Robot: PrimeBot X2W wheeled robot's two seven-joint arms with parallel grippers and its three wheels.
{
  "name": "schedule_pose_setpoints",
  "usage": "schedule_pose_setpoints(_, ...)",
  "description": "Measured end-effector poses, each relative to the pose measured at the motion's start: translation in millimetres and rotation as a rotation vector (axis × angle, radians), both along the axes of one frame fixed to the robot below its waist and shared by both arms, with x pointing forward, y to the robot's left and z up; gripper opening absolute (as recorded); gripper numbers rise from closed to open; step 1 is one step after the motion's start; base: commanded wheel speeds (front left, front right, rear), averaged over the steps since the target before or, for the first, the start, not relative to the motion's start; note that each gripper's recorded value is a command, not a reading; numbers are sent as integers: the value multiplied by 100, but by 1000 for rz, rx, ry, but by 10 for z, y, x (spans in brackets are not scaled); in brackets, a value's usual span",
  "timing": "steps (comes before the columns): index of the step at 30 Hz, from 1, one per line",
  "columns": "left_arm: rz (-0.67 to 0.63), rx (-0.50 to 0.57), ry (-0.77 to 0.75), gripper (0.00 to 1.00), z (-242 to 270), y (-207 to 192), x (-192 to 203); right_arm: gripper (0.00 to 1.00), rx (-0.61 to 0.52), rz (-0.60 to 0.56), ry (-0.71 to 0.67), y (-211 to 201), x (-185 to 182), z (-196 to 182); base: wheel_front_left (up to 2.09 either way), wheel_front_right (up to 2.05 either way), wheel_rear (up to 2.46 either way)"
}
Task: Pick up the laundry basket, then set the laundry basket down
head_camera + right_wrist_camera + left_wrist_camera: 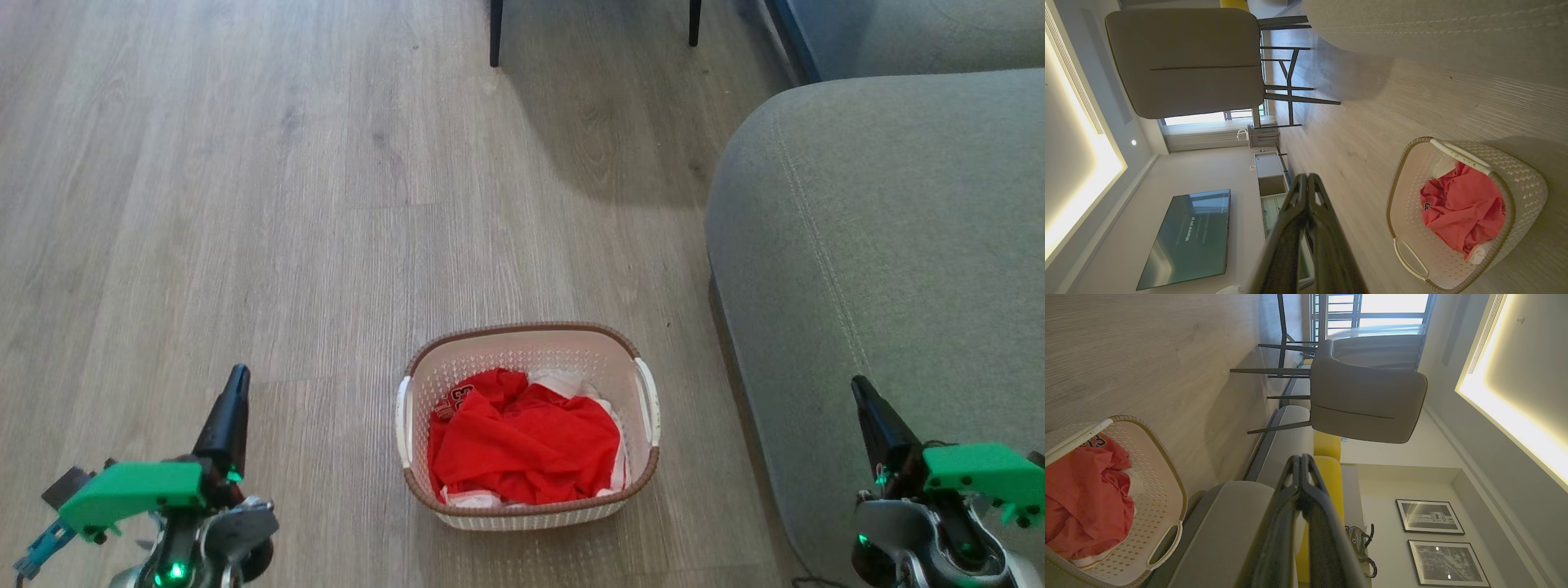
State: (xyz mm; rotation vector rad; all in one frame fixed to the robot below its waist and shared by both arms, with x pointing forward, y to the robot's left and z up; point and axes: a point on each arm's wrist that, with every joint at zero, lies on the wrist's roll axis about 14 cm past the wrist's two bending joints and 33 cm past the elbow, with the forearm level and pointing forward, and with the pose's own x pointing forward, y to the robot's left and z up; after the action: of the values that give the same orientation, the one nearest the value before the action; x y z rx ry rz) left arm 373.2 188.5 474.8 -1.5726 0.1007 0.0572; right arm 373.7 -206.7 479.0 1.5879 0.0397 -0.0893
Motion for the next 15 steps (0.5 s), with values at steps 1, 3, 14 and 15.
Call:
schedule_pose_setpoints(1, 0, 0, 0, 0, 0, 0, 0, 0, 0, 0, 0, 0, 0, 0, 0, 0, 0)
schedule_pose_setpoints(3, 0, 0, 0, 0, 0, 0, 0, 0, 0, 0, 0, 0, 0, 0, 0, 0, 0)
schedule_pose_setpoints(14, 0, 0, 0, 0, 0, 0, 0, 0, 0, 0, 0, 0, 0, 0, 0, 0, 0)
schedule_pose_setpoints(15, 0, 0, 0, 0, 0, 0, 0, 0, 0, 0, 0, 0, 0, 0, 0, 0, 0)
